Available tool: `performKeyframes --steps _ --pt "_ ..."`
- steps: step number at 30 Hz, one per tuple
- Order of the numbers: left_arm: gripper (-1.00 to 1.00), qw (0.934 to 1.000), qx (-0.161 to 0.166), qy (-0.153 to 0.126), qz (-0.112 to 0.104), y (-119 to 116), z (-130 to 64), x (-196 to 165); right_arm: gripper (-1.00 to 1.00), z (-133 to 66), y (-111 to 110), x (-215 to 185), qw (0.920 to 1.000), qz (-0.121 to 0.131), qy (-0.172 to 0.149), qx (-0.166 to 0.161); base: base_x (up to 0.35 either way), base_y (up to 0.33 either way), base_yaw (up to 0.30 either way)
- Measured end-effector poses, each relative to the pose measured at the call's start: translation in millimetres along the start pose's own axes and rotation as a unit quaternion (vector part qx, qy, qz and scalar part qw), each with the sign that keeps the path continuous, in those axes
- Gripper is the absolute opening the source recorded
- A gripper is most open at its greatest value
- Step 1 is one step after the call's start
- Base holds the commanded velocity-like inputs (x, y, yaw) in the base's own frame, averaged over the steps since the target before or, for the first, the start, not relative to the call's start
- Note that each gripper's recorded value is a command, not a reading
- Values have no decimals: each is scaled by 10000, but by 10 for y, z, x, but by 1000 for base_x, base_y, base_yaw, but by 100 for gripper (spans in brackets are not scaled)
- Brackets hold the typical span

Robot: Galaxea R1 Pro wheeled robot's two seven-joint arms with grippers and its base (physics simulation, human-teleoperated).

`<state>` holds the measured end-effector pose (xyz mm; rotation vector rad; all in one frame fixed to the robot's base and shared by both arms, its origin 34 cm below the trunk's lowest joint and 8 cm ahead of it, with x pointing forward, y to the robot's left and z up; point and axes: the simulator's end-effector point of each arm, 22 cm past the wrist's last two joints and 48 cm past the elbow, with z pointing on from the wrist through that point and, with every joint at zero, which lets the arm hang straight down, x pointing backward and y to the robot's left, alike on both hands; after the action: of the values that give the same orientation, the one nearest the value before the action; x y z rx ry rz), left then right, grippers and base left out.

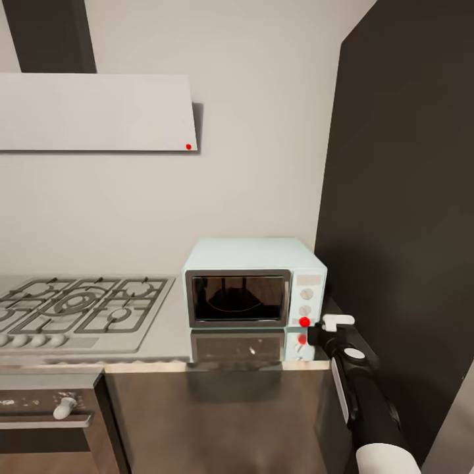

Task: In the kitchen, take the popcorn bag from the countertop, put it into the microwave, and heat it until the popcorn is cooked so the cooked popcorn ends up inside the bag.

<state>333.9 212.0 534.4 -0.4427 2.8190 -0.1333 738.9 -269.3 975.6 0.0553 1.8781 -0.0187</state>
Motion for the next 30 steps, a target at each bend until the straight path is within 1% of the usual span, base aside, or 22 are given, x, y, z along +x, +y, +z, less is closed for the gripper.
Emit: performKeyframes --steps 2,6,8,10,19,22,27,30 --pt "100 10000 2 -3 1 -1 0 -3 -100 0 2 6 10000 5 11 -3 152 0 0" --pt "100 10000 2 -3 5 -2 0 -3 -100 8 15 83 9999 20 131 -30 156 0 0" --pt "100 10000 2 -2 6 -2 0 -3 -100 38 45 234 9995 17 297 -65 156 0 0" --pt "100 10000 2 -2 6 -1 0 -2 -100 54 67 328 9992 12 399 -89 156 0 0" --pt "100 10000 3 -4 6 -3 0 -4 -100 60 50 362 9990 8 431 -79 159 0 0" --pt "100 10000 14 -40 5 -2 -33 1 -100 -50 33 393 9991 56 413 -77 165 0 0" --pt "100 9999 46 -137 10 -2 -124 15 -100 -224 27 457 9989 33 469 -79 145 0 0" --pt "100 9999 46 -138 16 -1 -127 18 -100 -243 19 485 9989 27 471 -76 18 0 0"
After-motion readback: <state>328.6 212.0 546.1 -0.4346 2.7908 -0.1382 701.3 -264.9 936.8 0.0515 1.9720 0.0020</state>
